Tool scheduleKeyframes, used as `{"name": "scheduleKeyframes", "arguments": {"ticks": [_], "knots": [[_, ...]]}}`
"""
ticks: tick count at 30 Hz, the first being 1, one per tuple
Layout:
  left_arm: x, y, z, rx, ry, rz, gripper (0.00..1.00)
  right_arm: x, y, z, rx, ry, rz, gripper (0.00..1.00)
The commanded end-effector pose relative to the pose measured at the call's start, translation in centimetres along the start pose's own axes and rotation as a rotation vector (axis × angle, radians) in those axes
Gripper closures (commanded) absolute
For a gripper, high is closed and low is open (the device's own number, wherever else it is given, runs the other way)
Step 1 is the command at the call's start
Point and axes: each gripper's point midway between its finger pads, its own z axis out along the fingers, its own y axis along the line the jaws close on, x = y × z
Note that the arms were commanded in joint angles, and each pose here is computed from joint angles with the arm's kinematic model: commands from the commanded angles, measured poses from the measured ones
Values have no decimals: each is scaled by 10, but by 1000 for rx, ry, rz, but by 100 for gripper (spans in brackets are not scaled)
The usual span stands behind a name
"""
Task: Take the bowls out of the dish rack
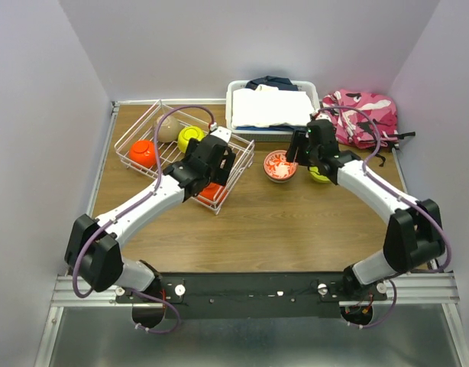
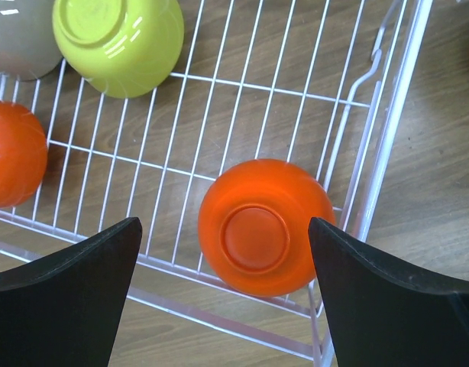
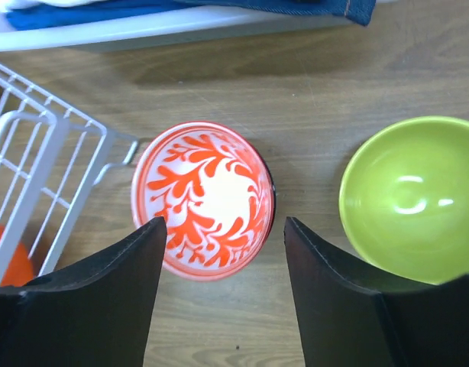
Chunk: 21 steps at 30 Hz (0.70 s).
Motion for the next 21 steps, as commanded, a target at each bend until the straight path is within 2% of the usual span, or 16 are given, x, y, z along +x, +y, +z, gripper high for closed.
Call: {"name": "scheduleKeyframes", "arguments": {"ticks": [1, 10, 21], "knots": [[9, -10, -1, 48, 69, -36, 1, 0, 8, -25, -80, -15, -17, 25], [31, 9, 4, -9, 113, -147, 2, -10, 6, -64, -135, -130, -30, 24], [54, 23, 30, -80, 208, -167, 2, -7, -2, -77, -128, -175, -28, 23]]}}
